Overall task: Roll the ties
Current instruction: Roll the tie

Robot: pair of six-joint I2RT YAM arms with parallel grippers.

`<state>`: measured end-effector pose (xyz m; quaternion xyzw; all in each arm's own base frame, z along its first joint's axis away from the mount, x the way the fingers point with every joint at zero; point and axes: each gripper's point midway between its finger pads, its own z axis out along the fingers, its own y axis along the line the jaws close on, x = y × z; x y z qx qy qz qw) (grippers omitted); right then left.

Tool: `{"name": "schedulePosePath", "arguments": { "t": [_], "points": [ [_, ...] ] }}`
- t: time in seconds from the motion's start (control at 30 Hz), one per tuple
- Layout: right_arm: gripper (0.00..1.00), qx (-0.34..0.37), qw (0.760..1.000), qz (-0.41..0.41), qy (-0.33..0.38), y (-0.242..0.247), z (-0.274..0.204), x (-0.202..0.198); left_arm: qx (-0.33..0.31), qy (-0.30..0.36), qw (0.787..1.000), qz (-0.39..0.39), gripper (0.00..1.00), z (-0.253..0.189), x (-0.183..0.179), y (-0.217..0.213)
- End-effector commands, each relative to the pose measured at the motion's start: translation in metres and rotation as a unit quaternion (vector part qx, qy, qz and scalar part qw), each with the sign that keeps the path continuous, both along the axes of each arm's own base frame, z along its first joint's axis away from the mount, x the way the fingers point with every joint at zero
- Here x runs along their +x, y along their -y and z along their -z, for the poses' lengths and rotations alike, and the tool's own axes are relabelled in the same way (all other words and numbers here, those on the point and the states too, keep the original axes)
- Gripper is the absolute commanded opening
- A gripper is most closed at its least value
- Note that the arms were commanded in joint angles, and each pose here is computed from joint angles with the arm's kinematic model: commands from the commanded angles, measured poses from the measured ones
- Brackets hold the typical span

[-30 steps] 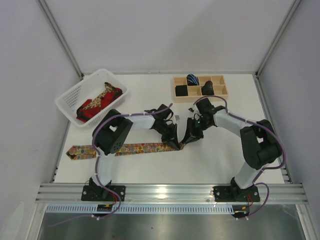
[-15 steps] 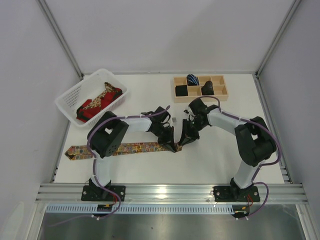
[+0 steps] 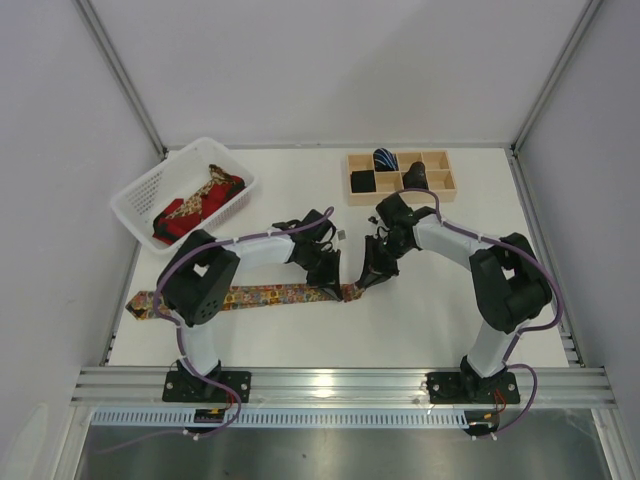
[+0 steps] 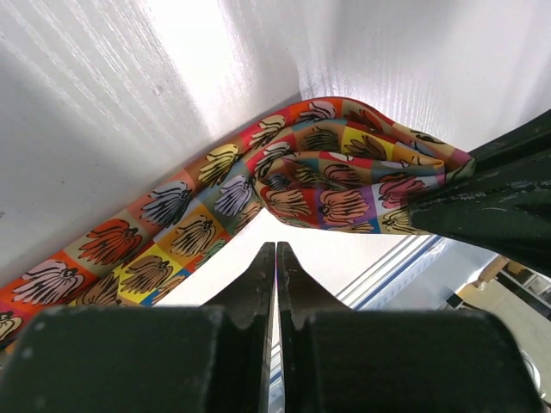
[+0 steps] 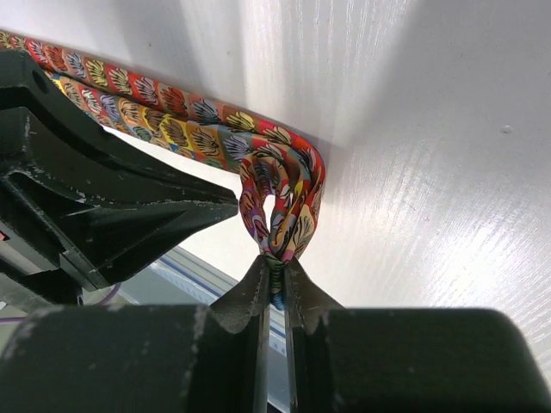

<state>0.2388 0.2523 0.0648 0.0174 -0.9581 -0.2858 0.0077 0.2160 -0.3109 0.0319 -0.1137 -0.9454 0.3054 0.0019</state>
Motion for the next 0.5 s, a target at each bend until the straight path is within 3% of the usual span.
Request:
{"name": "schedulePosePath", "arguments": {
  "t": [0.0,0.47],
  "points": [
    [0.0,0.006,1.0,0.014,0.011,-0.004,-0.011,0.006,-0.014,0.031,0.999,0.001,0.07,-0.015,0.013,0.003],
    [0.0,0.041,0.999,0.023,-0.001,-0.015,-0.018,0.007,-0.02,0.012,1.0,0.001,0.04,0.002,0.04,0.022]
  ]
}}
